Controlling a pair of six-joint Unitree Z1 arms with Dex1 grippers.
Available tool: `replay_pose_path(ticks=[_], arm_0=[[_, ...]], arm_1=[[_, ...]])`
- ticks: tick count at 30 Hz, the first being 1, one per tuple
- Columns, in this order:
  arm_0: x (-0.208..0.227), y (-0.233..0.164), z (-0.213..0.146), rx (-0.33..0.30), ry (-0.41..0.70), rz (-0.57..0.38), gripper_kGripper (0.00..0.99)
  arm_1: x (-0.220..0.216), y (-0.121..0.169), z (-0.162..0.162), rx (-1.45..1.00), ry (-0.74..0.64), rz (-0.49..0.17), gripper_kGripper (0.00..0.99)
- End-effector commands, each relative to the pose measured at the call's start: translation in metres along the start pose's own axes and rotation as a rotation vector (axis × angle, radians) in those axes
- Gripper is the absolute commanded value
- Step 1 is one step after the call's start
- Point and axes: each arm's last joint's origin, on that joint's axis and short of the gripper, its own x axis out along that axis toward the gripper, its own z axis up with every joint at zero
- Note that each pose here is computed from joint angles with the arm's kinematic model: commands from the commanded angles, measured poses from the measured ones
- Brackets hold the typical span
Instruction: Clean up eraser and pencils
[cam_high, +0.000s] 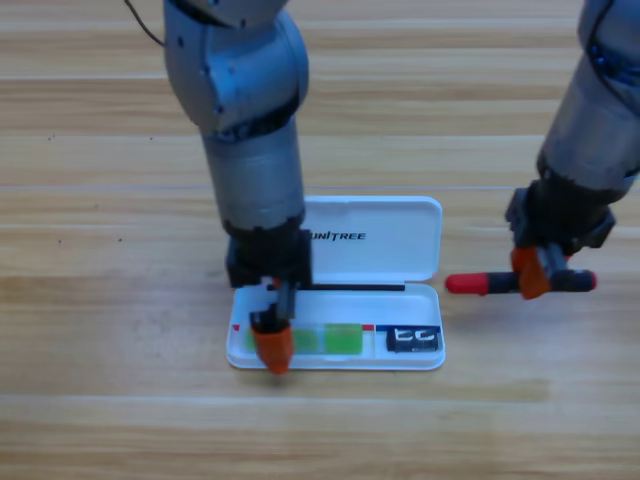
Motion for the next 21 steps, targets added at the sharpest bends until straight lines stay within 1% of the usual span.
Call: replay_pose_path(ticks=[1,3,4,6,8,11,14,16,21], arm_0=[[-0.082,0.013,-0.08,-0.114,-0.081,0.086,0.99],[-0.109,0.012,-0.116,-0.161,-0.116,0.132,0.99],[-0.119,0.009,-0.132,-0.173,-0.127,0.152,0.99],[-0.133,0.008,-0.169,-0.211,-0.144,0.183,0.99],[-0.139,0.007,-0.199,-0.253,-0.157,0.212,0.99],[-0.129,0.008,-0.23,-0.311,-0.179,0.224,0.99],[-0.113,0.011,-0.248,-0.355,-0.191,0.22,0.99],[-0.105,0.008,-0.254,-0.372,-0.198,0.227,0.99],[-0.096,0.005,-0.257,-0.385,-0.21,0.226,0.99]], arm_1=[[0.011,0.014,0.051,-0.064,0.0,0.028,0.0],[0.015,0.013,0.065,-0.062,-0.003,0.025,0.0],[0.017,0.012,0.071,-0.064,-0.004,0.024,0.0],[0.023,0.01,0.082,-0.064,-0.006,0.025,0.0],[0.028,0.009,0.093,-0.065,-0.008,0.023,0.0],[0.04,0.005,0.108,-0.067,-0.005,0.023,0.0],[0.053,0.0,0.119,-0.062,-0.003,0.024,0.0],[0.062,-0.005,0.125,-0.061,0.002,0.021,0.0],[0.077,-0.014,0.133,-0.056,0.014,0.007,0.0]])
